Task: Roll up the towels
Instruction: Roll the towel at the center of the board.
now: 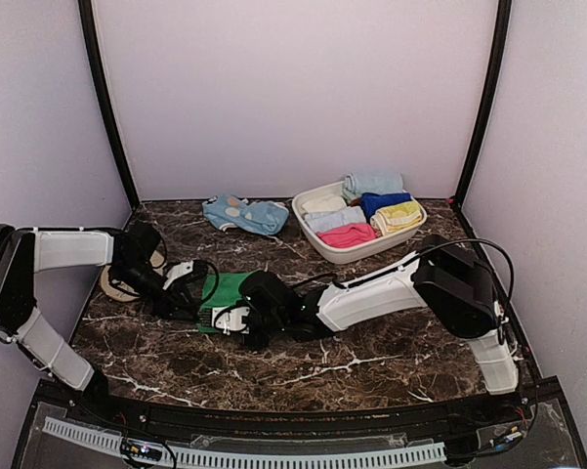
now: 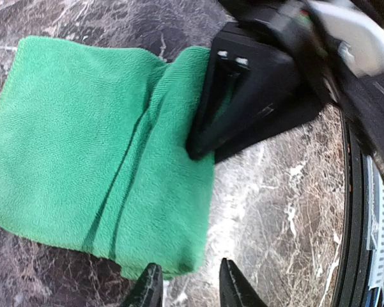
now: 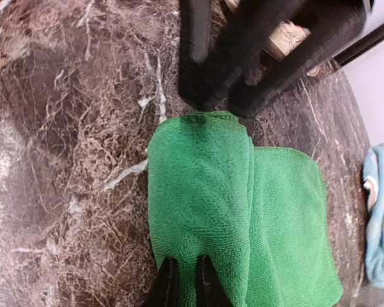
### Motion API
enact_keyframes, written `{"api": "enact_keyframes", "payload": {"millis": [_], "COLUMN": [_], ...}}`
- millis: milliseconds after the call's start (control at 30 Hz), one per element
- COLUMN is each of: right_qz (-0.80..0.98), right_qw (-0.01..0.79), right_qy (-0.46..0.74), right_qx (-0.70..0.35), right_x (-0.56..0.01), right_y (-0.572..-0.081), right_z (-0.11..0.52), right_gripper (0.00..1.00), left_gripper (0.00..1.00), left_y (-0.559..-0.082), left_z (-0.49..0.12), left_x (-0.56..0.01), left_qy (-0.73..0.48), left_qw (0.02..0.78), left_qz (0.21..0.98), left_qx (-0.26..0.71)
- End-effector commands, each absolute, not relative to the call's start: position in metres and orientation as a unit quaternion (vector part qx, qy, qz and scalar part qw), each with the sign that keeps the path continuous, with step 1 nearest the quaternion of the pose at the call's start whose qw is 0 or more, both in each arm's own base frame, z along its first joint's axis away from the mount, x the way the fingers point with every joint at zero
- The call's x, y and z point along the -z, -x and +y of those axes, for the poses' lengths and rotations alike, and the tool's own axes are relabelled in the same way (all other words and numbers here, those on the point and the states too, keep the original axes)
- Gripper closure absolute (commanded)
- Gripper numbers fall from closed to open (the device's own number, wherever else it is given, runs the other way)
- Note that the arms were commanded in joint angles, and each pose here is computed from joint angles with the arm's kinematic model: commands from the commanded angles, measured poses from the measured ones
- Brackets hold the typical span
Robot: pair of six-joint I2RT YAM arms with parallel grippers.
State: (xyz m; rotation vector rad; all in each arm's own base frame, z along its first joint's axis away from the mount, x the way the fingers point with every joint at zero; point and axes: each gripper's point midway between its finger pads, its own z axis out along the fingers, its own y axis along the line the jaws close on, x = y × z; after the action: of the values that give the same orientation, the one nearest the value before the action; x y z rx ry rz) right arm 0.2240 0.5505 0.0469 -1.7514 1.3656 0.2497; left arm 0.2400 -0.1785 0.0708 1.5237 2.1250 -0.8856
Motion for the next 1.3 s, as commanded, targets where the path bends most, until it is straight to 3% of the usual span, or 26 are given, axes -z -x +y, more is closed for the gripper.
{"api": "enact_keyframes", "payload": {"millis": [0, 167, 467, 733, 1000, 1267], "right_qz": [0.633, 0.669, 0.755, 0.766, 0.75, 0.778], "right_qw": [0.312, 0.244, 0.088, -0.014, -0.05, -0.051], "right_qy": [0.686, 0.661, 0.502, 0.391, 0.338, 0.295], "right_qx": [-0.179, -0.237, -0.412, -0.509, -0.566, -0.552], "right_x": [-0.006, -0.002, -0.011, -0.023, -0.05, -0.03], "right_y": [-0.214, -0.205, -0.196, -0.188, -0.178, -0.195], "right_z": [0.532, 0.535, 0.546, 0.552, 0.553, 0.553], "right_gripper": [0.93, 1.0, 1.0, 1.0, 1.0, 1.0], "left_gripper": [0.68, 0.69, 0.67, 0.65, 0.64, 0.66], "left_y": [-0.225, -0.217, -0.21, -0.203, -0.211, -0.206], "left_z": [-0.171, -0.166, -0.159, -0.181, -0.2, -0.2], "left_x": [-0.078, -0.088, -0.093, -0.071, -0.071, -0.044], "left_qy": [-0.566, -0.58, -0.605, -0.671, -0.699, -0.7], "left_qw": [0.222, 0.252, 0.29, 0.271, 0.269, 0.235], "left_qz": [0.734, 0.721, 0.703, 0.667, 0.644, 0.655], "left_qx": [0.302, 0.285, 0.236, 0.176, 0.156, 0.16]}}
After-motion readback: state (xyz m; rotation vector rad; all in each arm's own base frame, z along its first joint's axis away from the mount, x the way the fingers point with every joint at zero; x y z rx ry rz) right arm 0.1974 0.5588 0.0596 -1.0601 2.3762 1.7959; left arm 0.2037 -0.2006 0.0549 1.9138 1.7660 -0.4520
